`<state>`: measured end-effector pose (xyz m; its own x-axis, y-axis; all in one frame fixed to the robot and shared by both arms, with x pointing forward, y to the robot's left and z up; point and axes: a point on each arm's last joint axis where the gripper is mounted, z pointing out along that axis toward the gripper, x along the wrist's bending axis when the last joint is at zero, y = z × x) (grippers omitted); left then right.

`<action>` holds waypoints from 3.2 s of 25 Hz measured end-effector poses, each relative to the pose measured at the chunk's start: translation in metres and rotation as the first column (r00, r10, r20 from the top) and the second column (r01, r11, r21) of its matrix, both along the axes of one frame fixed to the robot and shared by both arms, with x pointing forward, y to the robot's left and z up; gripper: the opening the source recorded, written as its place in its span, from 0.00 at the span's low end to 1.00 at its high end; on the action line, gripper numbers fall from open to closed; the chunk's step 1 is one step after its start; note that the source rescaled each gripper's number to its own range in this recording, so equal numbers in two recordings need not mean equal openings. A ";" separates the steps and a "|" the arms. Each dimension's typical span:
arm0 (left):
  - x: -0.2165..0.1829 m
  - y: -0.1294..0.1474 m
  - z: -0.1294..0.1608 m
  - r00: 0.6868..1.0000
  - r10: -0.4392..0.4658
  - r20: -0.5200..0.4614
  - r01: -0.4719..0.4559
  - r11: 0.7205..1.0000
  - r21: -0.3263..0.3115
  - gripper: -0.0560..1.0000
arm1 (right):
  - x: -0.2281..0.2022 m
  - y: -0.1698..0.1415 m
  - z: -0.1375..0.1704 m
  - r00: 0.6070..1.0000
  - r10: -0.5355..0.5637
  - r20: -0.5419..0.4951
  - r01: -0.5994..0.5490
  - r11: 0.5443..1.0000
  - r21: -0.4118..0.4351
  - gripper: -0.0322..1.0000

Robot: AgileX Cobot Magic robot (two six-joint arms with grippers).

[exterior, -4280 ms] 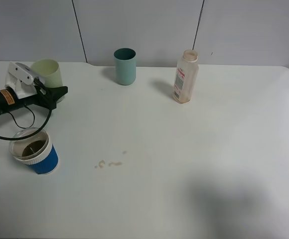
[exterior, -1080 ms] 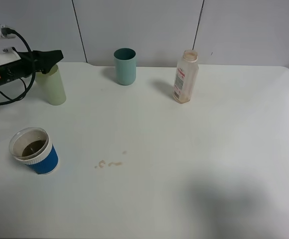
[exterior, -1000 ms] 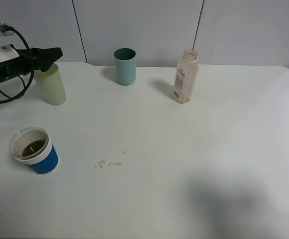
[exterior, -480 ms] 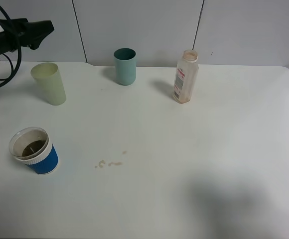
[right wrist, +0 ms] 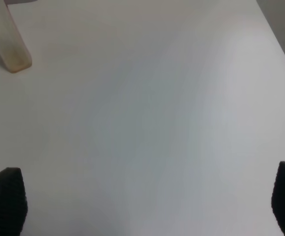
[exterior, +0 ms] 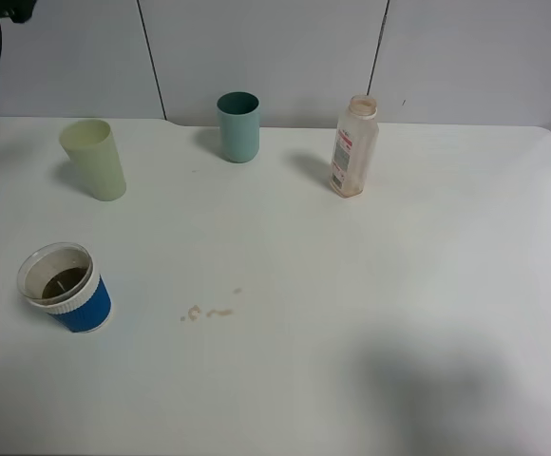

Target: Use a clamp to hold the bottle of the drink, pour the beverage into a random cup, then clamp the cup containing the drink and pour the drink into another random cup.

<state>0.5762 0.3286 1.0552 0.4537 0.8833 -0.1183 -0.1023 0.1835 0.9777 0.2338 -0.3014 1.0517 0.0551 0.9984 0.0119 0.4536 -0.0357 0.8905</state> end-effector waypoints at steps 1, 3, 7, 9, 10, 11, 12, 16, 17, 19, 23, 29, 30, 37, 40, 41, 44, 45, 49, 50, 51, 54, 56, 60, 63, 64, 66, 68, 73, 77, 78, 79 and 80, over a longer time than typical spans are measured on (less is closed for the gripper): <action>-0.004 0.001 0.006 0.999 0.026 0.020 -0.026 1.000 0.005 0.94 | 0.000 0.000 0.000 1.000 0.000 0.000 0.000 1.000 0.000 1.00; -0.012 0.002 0.011 0.997 0.069 0.047 -0.069 0.998 0.008 0.94 | 0.000 0.000 0.000 1.000 0.000 0.000 0.000 1.000 0.000 1.00; -0.031 0.003 0.013 0.987 0.146 0.071 -0.148 0.989 0.024 0.94 | 0.000 0.000 0.000 1.000 0.000 0.000 0.000 1.000 0.000 1.00; -0.039 0.003 0.011 0.982 0.179 0.066 -0.181 0.983 0.034 0.94 | 0.000 0.000 0.000 1.000 0.000 0.000 0.000 1.000 0.000 1.00; -0.043 0.003 0.010 0.979 0.195 0.060 -0.197 0.980 0.038 0.94 | 0.000 0.000 0.000 1.000 0.000 0.000 0.000 1.000 0.000 1.00; -0.048 0.003 0.010 0.976 0.209 0.056 -0.212 0.976 0.041 0.94 | 0.000 0.000 0.000 1.000 0.000 0.000 0.000 1.000 0.000 1.00; -0.052 0.003 0.011 0.973 0.223 0.058 -0.226 0.974 0.037 0.94 | 0.000 0.000 0.000 1.000 0.000 0.000 0.000 1.000 0.000 1.00; -0.069 -0.005 0.013 0.960 0.273 0.061 -0.276 0.959 0.057 0.94 | 0.000 0.000 0.000 1.000 0.000 0.000 0.000 1.000 0.000 1.00; -0.072 -0.008 0.013 0.957 0.283 0.058 -0.287 0.955 0.072 0.94 | 0.000 0.000 0.000 1.000 0.000 0.000 0.000 1.000 0.000 1.00; -0.077 -0.014 0.016 0.952 0.302 0.051 -0.306 0.947 0.098 0.94 | 0.000 0.000 0.000 1.000 0.000 0.000 0.000 1.000 0.000 1.00; -0.085 -0.027 0.023 0.952 0.307 0.019 -0.307 0.946 0.107 0.94 | 0.000 0.000 0.000 1.000 0.000 0.000 0.000 1.000 0.000 1.00; -0.103 -0.039 0.029 0.947 0.315 -0.061 -0.304 0.941 0.148 0.94 | 0.000 0.000 0.000 1.000 0.000 0.000 0.000 1.000 0.000 1.00; -0.108 -0.040 0.032 0.946 0.317 -0.067 -0.304 0.940 0.152 0.94 | 0.000 0.000 0.000 1.000 0.000 0.000 0.000 1.000 0.000 1.00; -0.148 -0.042 0.048 0.927 0.350 -0.132 -0.330 0.932 0.151 0.94 | 0.000 0.000 0.000 1.000 0.000 0.000 0.000 1.000 0.000 1.00; -0.171 -0.038 0.055 0.910 0.384 -0.159 -0.358 0.918 0.170 0.94 | 0.000 0.000 0.000 1.000 0.000 0.000 0.000 1.000 0.000 1.00; -0.179 -0.037 0.057 0.905 0.394 -0.159 -0.367 0.914 0.173 0.94 | 0.000 0.000 0.000 1.000 0.000 0.000 0.000 1.000 0.000 1.00; -0.203 -0.032 0.060 0.885 0.427 -0.187 -0.394 0.900 0.188 0.94 | 0.000 0.000 0.000 1.000 0.000 0.000 0.000 1.000 0.000 1.00; -0.211 -0.031 0.062 0.881 0.434 -0.185 -0.403 0.896 0.186 0.94 | 0.000 0.000 0.000 1.000 0.000 0.000 0.000 1.000 0.000 1.00; -0.237 -0.026 0.062 0.859 0.463 -0.216 -0.427 0.883 0.195 0.94 | 0.000 0.000 0.000 1.000 0.000 0.000 0.000 1.000 0.000 1.00; -0.243 -0.025 0.061 0.855 0.468 -0.224 -0.430 0.880 0.200 0.94 | 0.000 0.000 0.000 1.000 0.000 0.000 0.000 1.000 0.000 1.00; -0.248 -0.025 0.060 0.850 0.472 -0.233 -0.431 0.878 0.206 0.94 | 0.000 0.000 0.000 1.000 0.000 0.000 0.000 1.000 0.000 1.00; -0.262 -0.024 0.056 0.841 0.476 -0.257 -0.427 0.876 0.226 0.94 | 0.000 0.000 0.000 1.000 0.000 0.000 0.000 1.000 0.000 1.00; -0.270 -0.023 0.054 0.835 0.476 -0.277 -0.422 0.876 0.232 0.94 | 0.000 0.000 0.000 1.000 0.000 0.000 0.000 1.000 0.000 1.00; -0.288 -0.022 0.048 0.814 0.483 -0.322 -0.417 0.872 0.255 0.94 | 0.000 0.000 0.000 1.000 0.000 0.000 0.000 1.000 0.000 1.00; -0.305 -0.019 0.046 0.790 0.495 -0.361 -0.418 0.866 0.274 0.94 | 0.000 0.000 0.000 1.000 0.000 0.000 0.000 1.000 0.000 1.00; -0.311 -0.019 0.044 0.777 0.500 -0.382 -0.416 0.864 0.285 0.94 | 0.000 0.000 0.000 1.000 0.000 0.000 0.000 1.000 0.000 1.00; -0.323 -0.017 0.042 0.754 0.508 -0.416 -0.414 0.860 0.299 0.94 | 0.000 0.000 0.000 1.000 0.000 0.000 0.000 1.000 0.000 1.00; -0.334 -0.016 0.040 0.732 0.514 -0.447 -0.411 0.856 0.313 0.94 | 0.000 0.000 0.000 1.000 0.000 0.000 0.000 1.000 0.000 1.00; -0.351 -0.015 0.032 0.701 0.510 -0.498 -0.397 0.860 0.321 0.94 | 0.000 0.000 0.000 1.000 0.000 0.000 0.000 1.000 0.000 1.00; -0.355 -0.018 0.026 0.701 0.492 -0.517 -0.366 0.870 0.331 0.94 | 0.000 0.000 0.000 1.000 0.000 0.000 0.000 1.000 0.000 1.00; -0.355 -0.019 0.024 0.697 0.495 -0.520 -0.361 0.868 0.342 0.94 | 0.000 0.000 0.000 1.000 0.000 0.000 0.000 1.000 0.000 1.00; -0.355 -0.020 0.022 0.691 0.498 -0.523 -0.357 0.865 0.352 0.94 | 0.000 0.000 0.000 1.000 0.000 0.000 0.000 1.000 0.000 1.00; -0.355 -0.021 0.020 0.685 0.499 -0.531 -0.351 0.864 0.360 0.94 | 0.000 0.000 0.000 1.000 0.000 0.000 0.000 1.000 0.000 1.00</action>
